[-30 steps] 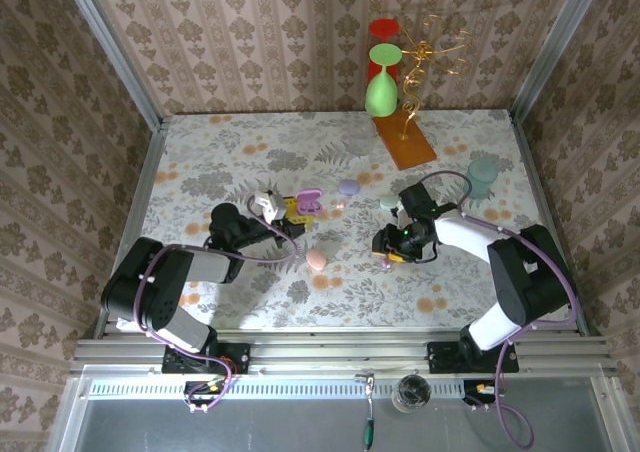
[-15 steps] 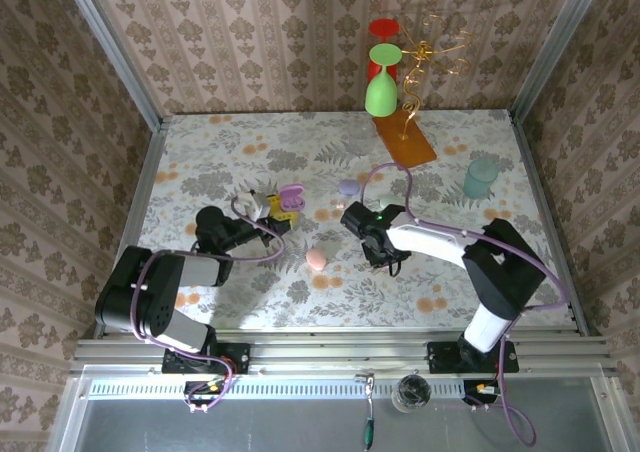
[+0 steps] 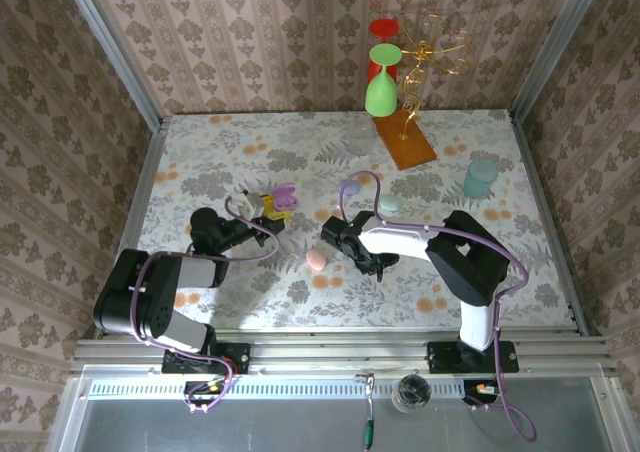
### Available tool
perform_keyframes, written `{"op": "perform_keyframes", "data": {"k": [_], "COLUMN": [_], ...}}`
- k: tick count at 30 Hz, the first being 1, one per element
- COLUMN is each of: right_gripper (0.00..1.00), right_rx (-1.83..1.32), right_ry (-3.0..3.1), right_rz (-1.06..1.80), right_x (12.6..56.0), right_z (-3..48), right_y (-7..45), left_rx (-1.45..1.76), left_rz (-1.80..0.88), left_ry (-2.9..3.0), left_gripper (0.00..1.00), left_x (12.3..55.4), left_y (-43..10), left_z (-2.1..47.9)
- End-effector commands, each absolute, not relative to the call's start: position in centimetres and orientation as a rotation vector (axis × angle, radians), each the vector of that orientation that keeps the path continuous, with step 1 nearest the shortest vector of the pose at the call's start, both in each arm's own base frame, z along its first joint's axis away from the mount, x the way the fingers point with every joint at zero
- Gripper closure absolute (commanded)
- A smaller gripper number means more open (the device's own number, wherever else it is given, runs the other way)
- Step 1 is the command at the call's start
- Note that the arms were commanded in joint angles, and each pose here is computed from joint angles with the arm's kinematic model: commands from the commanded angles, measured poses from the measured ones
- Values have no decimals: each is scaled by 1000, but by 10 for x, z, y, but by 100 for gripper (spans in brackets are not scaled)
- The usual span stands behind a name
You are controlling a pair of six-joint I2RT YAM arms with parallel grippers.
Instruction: Insert the wireless bluetooth earbuds into the charging case
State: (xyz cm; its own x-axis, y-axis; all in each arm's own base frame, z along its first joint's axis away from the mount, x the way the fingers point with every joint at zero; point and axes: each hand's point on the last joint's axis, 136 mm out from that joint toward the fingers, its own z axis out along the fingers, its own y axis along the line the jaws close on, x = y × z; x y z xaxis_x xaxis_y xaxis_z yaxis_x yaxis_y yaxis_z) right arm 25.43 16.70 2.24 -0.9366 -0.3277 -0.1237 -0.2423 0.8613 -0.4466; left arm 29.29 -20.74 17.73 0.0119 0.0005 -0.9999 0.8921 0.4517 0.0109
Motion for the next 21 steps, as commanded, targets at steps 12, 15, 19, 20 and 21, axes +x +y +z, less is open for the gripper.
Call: {"op": "perform_keyframes", "data": {"k": [12, 15, 19, 20, 21], "right_gripper": [80, 80, 79, 79, 79], "right_rx": [-440, -432, -410, -405, -396], "right_ry": [2829, 2819, 2776, 2767, 2756], "right_rz": [-741, -710, -602, -546, -499], "right_x": [254, 256, 263, 264, 266], "right_z": [22, 26, 42, 47, 51], "right_y": [159, 162, 170, 175, 179], "left_rx": [893, 896, 908, 915, 917], "left_rz": [-851, -844, -841, -840, -839], "left_ry": [1324, 1323, 1315, 1312, 1310], "left_gripper": [69, 69, 69, 69, 69], "left_x": [286, 286, 286, 285, 286], "left_y": [-207, -208, -214, -217, -219], "left_z": [188, 187, 187, 187, 187]}}
